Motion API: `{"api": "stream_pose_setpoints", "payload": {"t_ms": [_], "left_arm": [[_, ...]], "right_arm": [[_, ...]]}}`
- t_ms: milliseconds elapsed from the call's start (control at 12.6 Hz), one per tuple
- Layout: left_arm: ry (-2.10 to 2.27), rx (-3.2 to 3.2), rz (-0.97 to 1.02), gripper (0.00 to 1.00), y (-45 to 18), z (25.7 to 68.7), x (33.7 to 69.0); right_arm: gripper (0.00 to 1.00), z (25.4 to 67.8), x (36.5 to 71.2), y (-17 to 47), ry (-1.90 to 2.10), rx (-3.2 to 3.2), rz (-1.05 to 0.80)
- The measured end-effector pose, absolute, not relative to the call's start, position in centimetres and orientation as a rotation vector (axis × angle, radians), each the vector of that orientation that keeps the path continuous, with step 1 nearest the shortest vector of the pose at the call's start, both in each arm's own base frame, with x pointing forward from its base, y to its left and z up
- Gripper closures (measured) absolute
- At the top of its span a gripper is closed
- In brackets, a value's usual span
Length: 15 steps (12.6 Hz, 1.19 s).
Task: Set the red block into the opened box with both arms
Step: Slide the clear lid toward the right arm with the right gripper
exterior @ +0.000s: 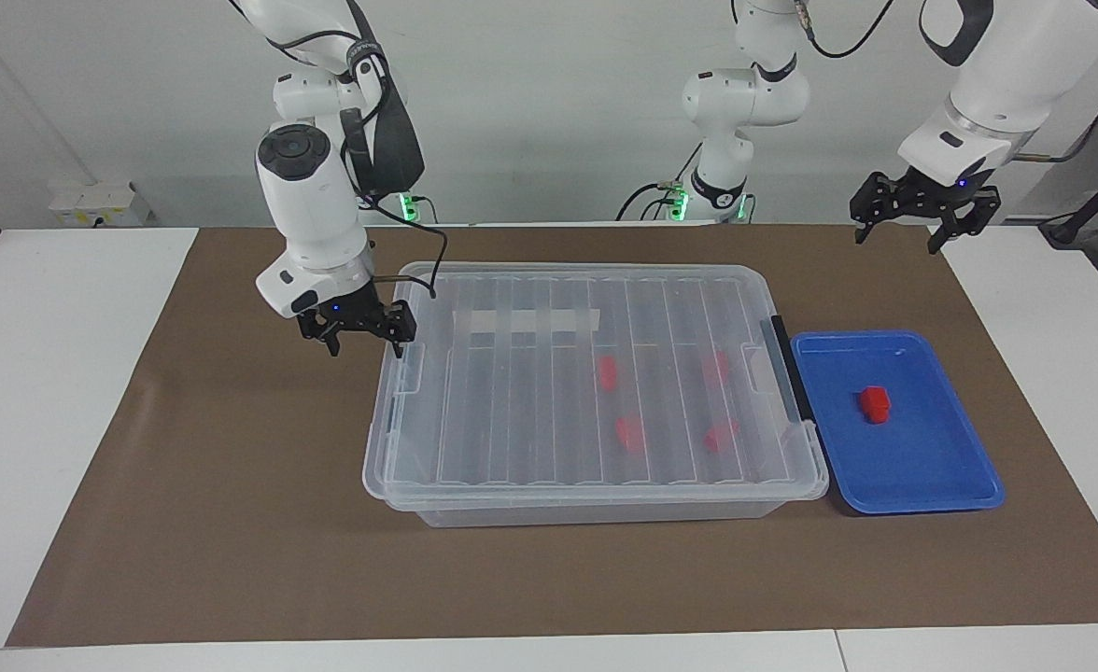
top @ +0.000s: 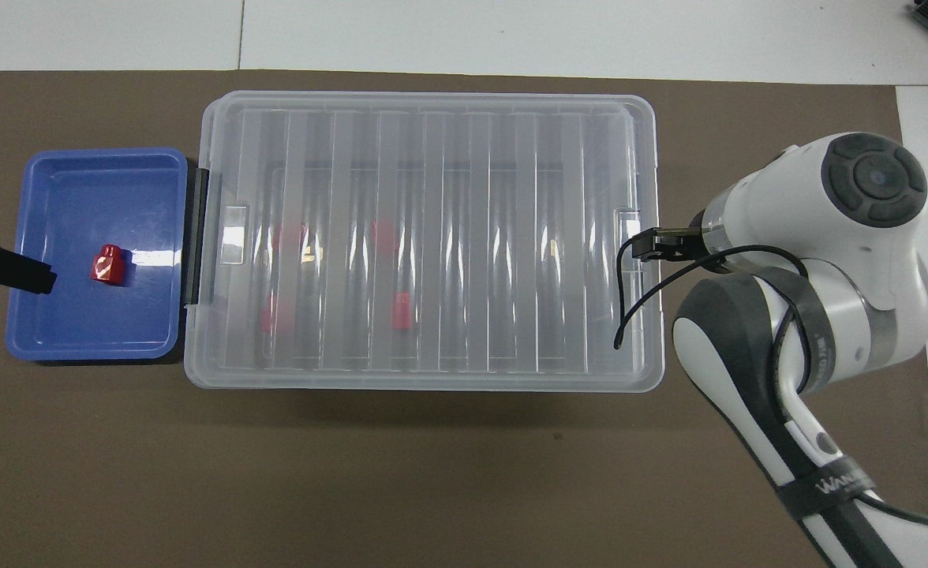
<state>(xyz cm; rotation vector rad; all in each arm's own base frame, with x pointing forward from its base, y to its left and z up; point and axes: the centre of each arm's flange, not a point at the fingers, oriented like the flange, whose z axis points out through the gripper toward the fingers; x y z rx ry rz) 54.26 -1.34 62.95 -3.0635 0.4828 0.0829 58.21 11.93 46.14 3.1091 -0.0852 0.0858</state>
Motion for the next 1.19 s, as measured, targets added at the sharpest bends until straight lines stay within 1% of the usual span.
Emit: {"api": "stream_pose_setpoints", "payload": {"t_ms": [158,633,1188], "left_arm": [[0.483,-3.063,0.083,0.0,-1.3,63.0,54.3],[0.483,-3.063,0.083,0.0,-1.3,63.0,54.3],[0.483,-3.063,0.083,0.0,-1.3,63.0,54.3]], "right_arm": [[0.0,46.1,58.4,10.5,-0.035,3.097,0.08],[0.0,45.5,58.7,3.2,0.22,3.049,0.023],[0.0,45.6,58.8,-1.5,0.47,3.011,0.01]]}}
